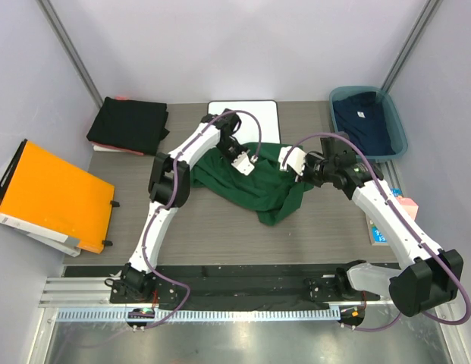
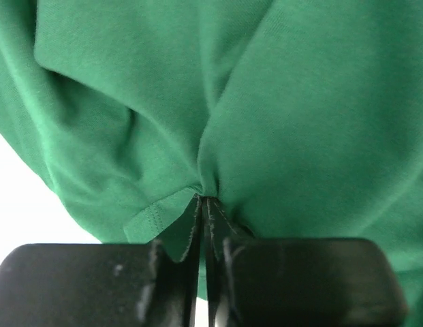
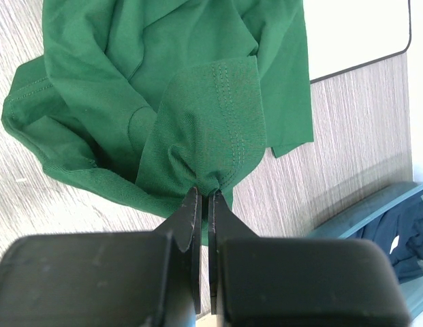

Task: Fold and stack the t-shirts
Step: Flatten out the tshirt

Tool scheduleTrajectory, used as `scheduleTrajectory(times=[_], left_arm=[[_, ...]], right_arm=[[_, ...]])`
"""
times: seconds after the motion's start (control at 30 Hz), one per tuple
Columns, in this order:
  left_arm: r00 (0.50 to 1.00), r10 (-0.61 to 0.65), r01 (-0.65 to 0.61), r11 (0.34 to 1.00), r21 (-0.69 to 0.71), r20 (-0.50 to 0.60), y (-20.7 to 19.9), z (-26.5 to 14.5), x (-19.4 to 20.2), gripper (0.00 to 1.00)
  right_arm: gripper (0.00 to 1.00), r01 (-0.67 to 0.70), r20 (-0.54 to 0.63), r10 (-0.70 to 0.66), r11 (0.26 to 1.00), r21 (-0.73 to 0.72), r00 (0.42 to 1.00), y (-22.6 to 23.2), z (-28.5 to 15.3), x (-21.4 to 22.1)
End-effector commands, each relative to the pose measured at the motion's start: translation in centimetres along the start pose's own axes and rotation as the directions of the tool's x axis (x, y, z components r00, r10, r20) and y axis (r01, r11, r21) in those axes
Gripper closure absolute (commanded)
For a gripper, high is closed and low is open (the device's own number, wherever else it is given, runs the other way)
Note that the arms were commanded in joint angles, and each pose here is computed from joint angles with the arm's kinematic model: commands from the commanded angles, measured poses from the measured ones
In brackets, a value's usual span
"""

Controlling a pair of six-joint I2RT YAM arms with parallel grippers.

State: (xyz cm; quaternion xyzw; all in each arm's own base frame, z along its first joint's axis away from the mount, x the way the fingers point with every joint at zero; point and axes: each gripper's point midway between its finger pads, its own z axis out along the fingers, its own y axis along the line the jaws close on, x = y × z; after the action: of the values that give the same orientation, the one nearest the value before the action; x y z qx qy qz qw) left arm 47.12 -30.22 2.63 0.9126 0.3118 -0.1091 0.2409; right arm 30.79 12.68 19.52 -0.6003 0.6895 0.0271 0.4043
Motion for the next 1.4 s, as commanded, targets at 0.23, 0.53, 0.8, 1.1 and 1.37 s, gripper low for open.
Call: scheduleTrajectory(times=[0.23, 0.53, 0.8, 1.1, 1.37], left_arm=[[0.918, -0.396, 0.353, 0.839, 0.414, 0.02, -13.6, -3.8, -6.3, 1.0], [0.848, -0.528, 0.5, 0.821, 0.277, 0.035, -15.8, -7.2, -11.3, 1.0], [0.768, -0.641, 0.566, 0.677, -0.471, 0.002, -5.3, -14.7, -6.2, 1.0], [0.828, -0.553, 0.529, 0.826, -0.193, -0.095, -10.7, -11.5, -6.4, 0.58], [0.901, -0.434, 0.412, 0.864, 0.29, 0.016, -13.0, -11.2, -5.6, 0.57]], right_arm=[[0.99, 0.054, 0.088, -0.06, 0.996, 0.069, 0.994, -2.6, -1.8, -2.8], [0.99, 0.056, 0.121, -0.064, 0.996, 0.073, 0.991, -2.9, -2.2, -3.7], [0.99, 0.042, 0.139, -0.05, 0.997, 0.066, 0.989, -2.9, -1.8, -3.9], [0.99, 0.043, 0.138, -0.049, 0.998, 0.048, 0.989, -2.5, -0.9, -3.4], [0.99, 0.036, 0.131, -0.045, 0.997, 0.069, 0.99, -2.4, -1.4, -3.3]])
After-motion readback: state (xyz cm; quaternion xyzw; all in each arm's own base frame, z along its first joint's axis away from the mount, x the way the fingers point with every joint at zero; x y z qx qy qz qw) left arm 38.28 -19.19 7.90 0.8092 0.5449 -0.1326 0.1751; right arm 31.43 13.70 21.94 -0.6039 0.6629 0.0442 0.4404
